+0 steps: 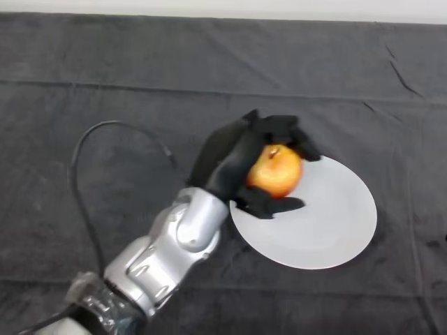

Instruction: Move the apple to the plate

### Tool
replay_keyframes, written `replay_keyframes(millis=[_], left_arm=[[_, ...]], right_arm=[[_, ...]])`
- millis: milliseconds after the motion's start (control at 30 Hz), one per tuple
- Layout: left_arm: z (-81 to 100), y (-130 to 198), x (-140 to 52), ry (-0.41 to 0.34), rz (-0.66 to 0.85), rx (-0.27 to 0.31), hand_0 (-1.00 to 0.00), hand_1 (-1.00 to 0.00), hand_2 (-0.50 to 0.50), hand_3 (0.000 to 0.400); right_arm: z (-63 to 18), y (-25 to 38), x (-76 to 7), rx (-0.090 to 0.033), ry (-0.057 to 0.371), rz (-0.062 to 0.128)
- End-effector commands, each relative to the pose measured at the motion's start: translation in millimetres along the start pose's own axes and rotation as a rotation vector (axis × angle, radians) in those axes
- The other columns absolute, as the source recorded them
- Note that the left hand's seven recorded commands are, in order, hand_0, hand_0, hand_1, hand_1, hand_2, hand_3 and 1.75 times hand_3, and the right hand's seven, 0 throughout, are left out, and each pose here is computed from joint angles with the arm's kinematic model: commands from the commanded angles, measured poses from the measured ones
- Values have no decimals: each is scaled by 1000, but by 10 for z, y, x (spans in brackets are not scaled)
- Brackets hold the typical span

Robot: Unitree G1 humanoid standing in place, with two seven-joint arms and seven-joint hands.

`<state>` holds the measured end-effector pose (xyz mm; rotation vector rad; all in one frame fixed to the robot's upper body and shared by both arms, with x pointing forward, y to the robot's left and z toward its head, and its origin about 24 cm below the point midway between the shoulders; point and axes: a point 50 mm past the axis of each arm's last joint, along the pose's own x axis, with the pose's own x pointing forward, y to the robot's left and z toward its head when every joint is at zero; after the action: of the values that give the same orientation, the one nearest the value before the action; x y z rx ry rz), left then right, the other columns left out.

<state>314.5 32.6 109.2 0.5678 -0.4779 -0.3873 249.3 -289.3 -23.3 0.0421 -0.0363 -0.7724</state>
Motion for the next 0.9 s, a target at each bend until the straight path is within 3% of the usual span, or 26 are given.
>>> replay_keyframes(millis=[33,333,900], left_arm=[[57,22,96,-41,-9,22,-1000,-1000,0,400],[11,-89,160,-50,-58,1,-1000,-1000,0,400],[-145,-256,221,8,-119,-19,-1000,-1000,0,400]], right_arm=[[-575,-203,-555,-73,323,-37],[-574,-203,-555,-73,323,-37],[-573,-202,-557,-73,323,-38]])
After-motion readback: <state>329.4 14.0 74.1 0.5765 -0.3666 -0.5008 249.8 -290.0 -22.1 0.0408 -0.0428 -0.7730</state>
